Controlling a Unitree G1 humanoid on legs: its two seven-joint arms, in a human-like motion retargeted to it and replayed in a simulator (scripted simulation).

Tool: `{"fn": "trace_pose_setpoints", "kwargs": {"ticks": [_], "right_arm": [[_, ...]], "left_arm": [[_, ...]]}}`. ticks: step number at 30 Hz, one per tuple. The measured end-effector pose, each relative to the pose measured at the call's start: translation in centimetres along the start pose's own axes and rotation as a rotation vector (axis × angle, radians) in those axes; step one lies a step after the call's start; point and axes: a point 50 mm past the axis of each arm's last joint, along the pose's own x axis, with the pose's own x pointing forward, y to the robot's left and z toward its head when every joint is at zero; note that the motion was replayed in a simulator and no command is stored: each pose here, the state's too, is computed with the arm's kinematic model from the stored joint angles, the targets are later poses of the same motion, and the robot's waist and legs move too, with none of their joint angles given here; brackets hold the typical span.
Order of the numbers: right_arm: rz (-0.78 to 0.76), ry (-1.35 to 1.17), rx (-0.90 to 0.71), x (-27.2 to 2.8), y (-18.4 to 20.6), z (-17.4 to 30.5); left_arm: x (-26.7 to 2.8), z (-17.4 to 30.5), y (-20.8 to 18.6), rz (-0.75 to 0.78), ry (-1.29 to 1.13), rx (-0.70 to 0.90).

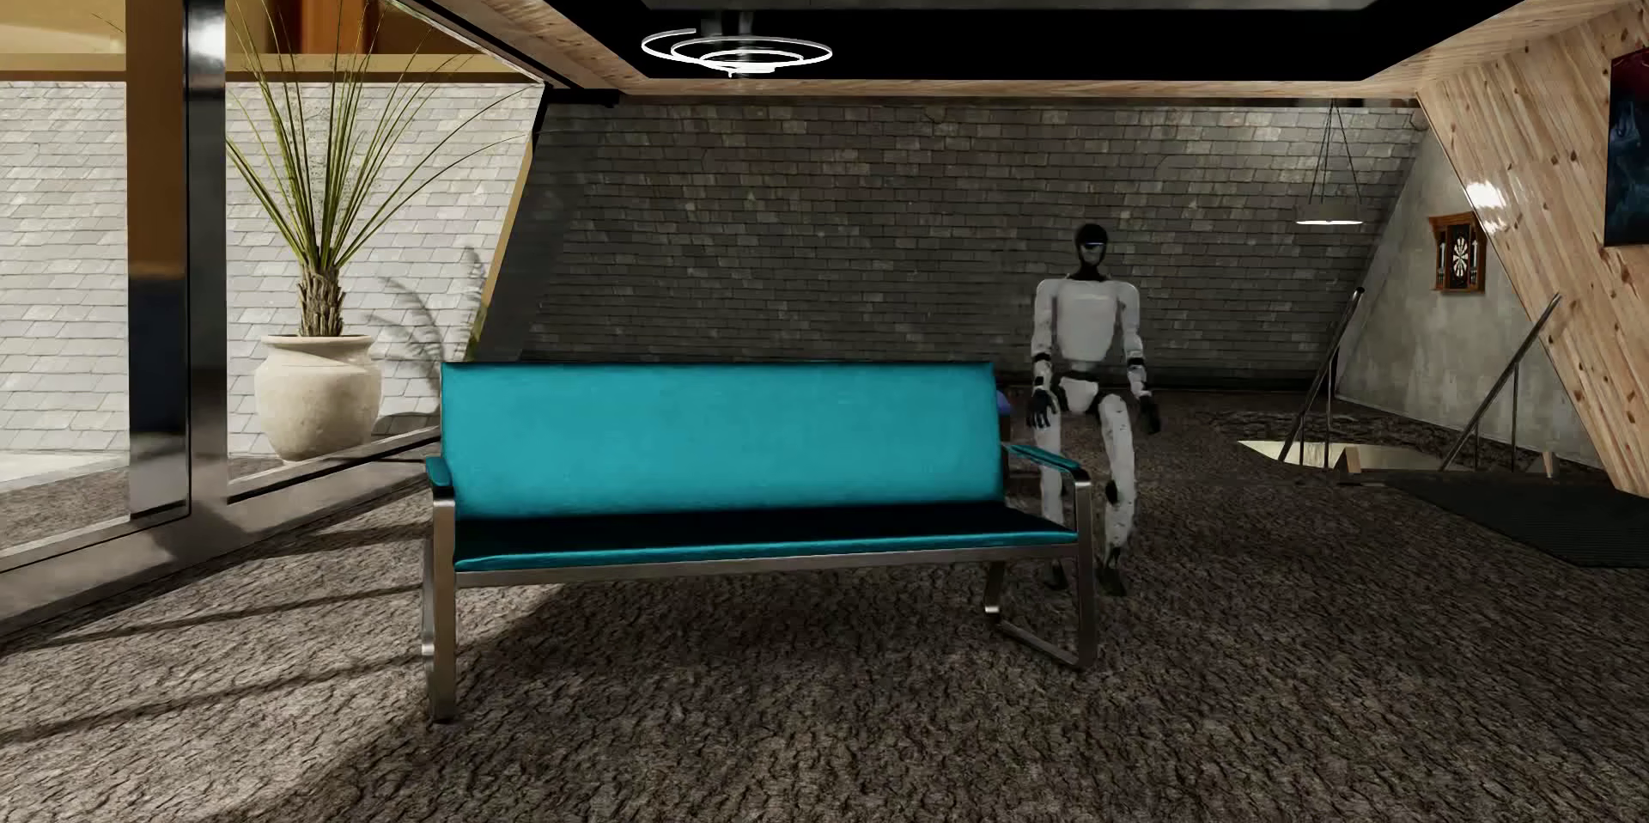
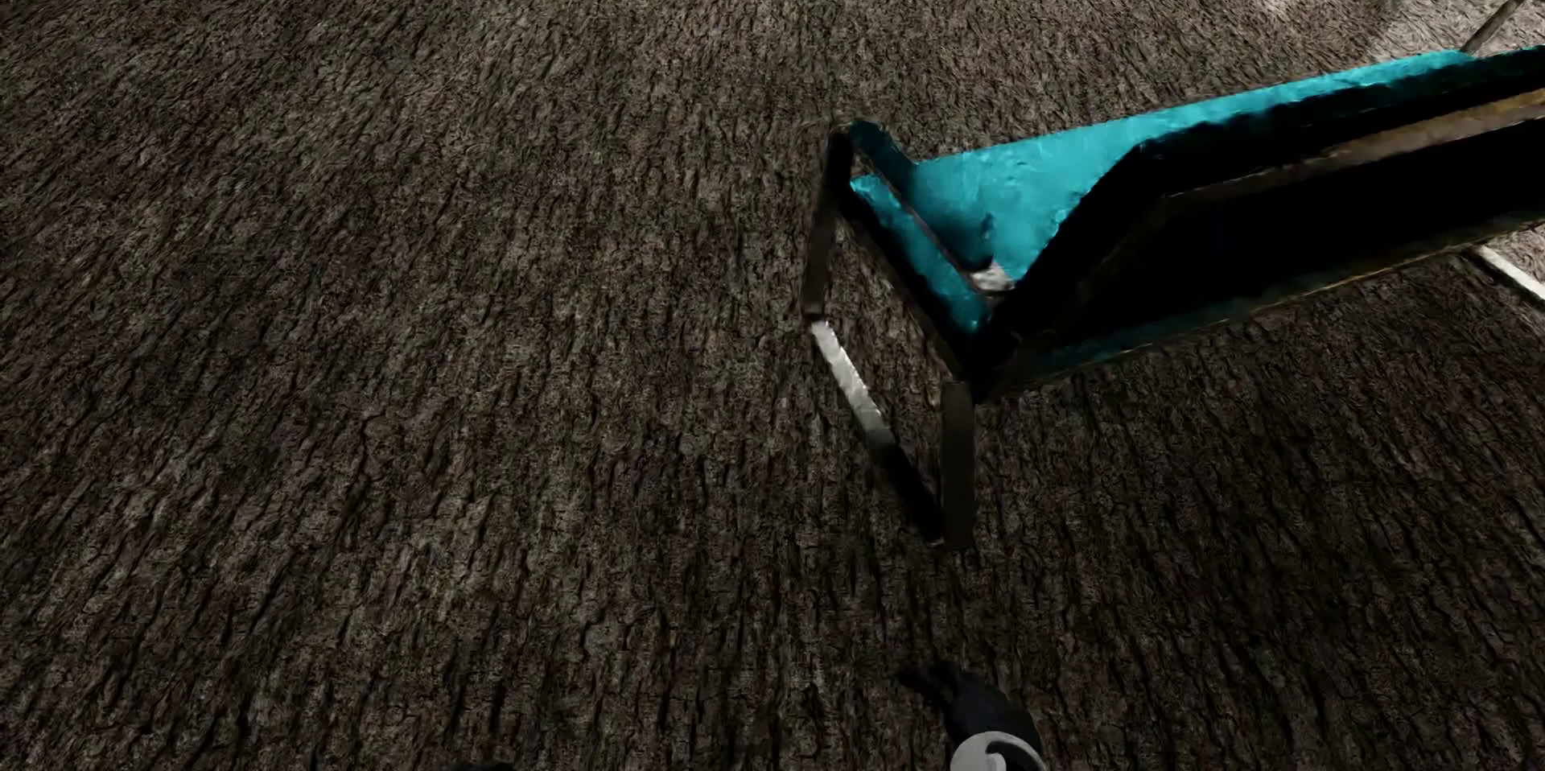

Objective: Go to the teal bench

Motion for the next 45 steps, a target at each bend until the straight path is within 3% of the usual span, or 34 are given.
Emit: {"fn": "trace_pose_setpoints", "kwargs": {"ticks": [4, 8, 13, 16, 19, 23, 30, 35, 39, 41, 45], "right_arm": [[-0.028, -0.194, -0.064, 0.6, -1.9, 4.0], [0.014, -0.260, -0.070, -0.1, -0.7, 5.5], [0.183, -0.046, -0.150, -1.8, 4.2, 0.2], [0.257, -0.025, -0.294, -2.2, 4.1, -3.3], [0.207, 0.093, -0.206, -2.2, 2.2, -6.7], [0.070, 0.178, -0.022, -2.5, 1.3, -7.5], [0.117, 0.188, 0.050, -3.8, 4.5, -5.9], [0.299, 0.224, -0.019, -5.0, 7.8, -5.7], [0.263, 0.137, -0.005, -4.1, 6.9, -4.1], [0.216, 0.065, -0.034, -3.2, 5.8, -2.7], [0.073, -0.005, -0.073, -1.2, 2.3, -1.2]], "left_arm": [[0.3, 0.6, -0.1, -0.006, 0.017, -0.042], [-0.3, 0.0, -1.8, -0.070, 0.061, -0.043], [-1.2, -1.3, -4.8, -0.205, 0.135, 0.011], [-0.7, 0.8, -4.8, -0.207, 0.056, 0.035], [-0.1, 2.5, -4.1, -0.146, -0.027, 0.062], [1.2, 5.0, -1.7, -0.068, -0.111, 0.082], [1.9, 8.5, 1.8, 0.029, -0.282, 0.138], [1.4, 5.3, -0.1, -0.012, -0.123, 0.049], [0.7, 2.6, -1.9, -0.209, -0.115, 0.217], [0.8, 1.6, -0.7, -0.162, -0.093, 0.224], [0.6, 0.4, 0.5, 0.013, 0.007, 0.027]]}}
